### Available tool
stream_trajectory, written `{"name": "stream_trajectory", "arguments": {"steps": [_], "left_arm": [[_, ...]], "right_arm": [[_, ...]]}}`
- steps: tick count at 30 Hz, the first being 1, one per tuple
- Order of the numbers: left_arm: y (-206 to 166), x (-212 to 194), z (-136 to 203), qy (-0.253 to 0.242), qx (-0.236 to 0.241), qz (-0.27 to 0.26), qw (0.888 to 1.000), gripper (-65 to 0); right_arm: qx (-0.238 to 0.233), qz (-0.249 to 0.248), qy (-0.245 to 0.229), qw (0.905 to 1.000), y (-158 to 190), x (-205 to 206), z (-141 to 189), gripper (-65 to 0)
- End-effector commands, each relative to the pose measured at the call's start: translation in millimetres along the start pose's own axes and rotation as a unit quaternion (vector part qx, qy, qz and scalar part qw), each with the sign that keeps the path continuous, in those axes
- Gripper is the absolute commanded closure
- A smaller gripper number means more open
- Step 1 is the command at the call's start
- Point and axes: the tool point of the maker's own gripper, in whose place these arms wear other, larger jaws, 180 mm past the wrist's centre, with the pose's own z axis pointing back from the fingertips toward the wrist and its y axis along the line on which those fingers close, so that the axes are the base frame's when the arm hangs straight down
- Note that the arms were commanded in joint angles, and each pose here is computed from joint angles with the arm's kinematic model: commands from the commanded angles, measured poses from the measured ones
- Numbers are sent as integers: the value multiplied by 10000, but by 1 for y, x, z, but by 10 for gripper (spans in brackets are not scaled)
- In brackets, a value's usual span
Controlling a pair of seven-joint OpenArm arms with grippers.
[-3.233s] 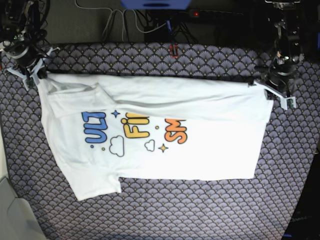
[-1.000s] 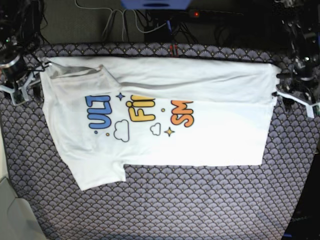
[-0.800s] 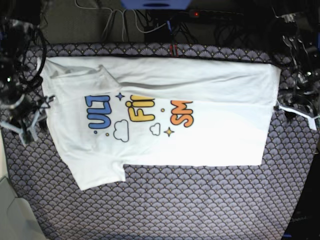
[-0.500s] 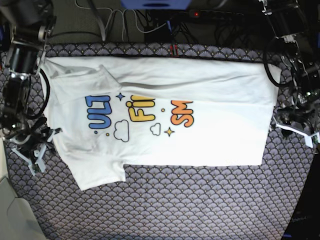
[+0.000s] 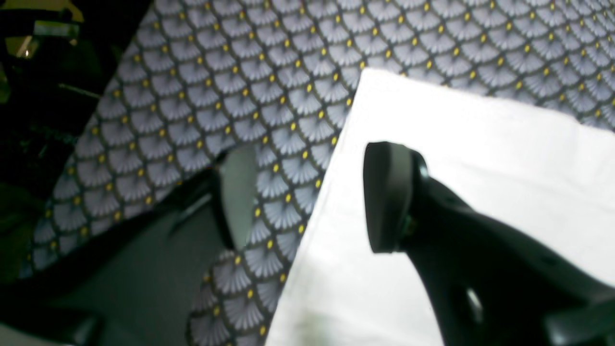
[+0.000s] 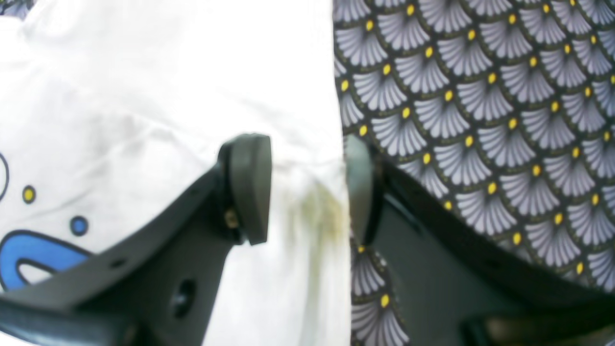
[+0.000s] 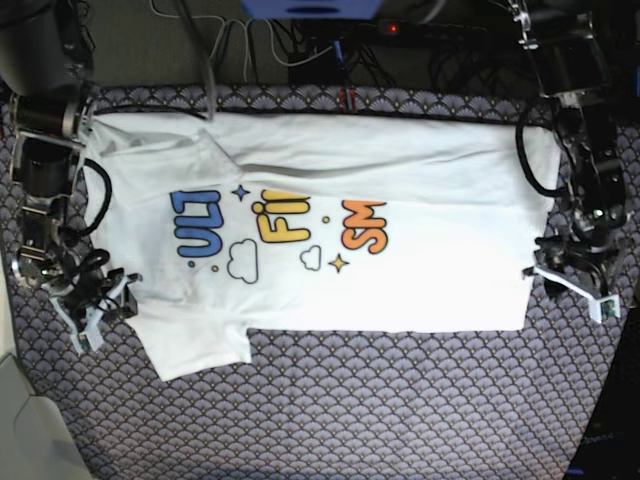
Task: Fold the T-shirt properly
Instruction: 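Move both grippers to the shirt's side edges and grasp the fabric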
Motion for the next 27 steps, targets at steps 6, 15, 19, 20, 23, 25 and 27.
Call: {"name": "stream_trajectory", "arguments": {"steps": [6, 15, 19, 20, 23, 25, 27], "left_arm": [[6, 20, 3, -278, 77, -32, 9996, -348], [4, 22, 0, -285, 65, 14, 9996, -348], [7, 14, -19, -23, 100, 188, 9998, -348], [8, 12, -25, 47, 109, 247, 9996, -348], [10, 8, -39, 217, 132, 387, 9989, -348], [12, 18, -50, 28, 159, 481, 9987, -348], [14, 19, -60, -116, 198, 570, 9981, -348]], "right_arm": [[-89, 8, -320, 9994, -11, 13, 0, -267], [-241, -58, -307, 9992, -15, 10, 0, -245], [-230, -65, -286, 9993, -14, 7, -1, -91], [-230, -65, -286, 9993, -14, 7, -1, -37], [-187, -82, -275, 9994, -9, 6, -3, 0], [-166, -97, -217, 9996, -6, -2, -3, 0], [-153, -103, -188, 9997, -5, -6, -4, 0]]}}
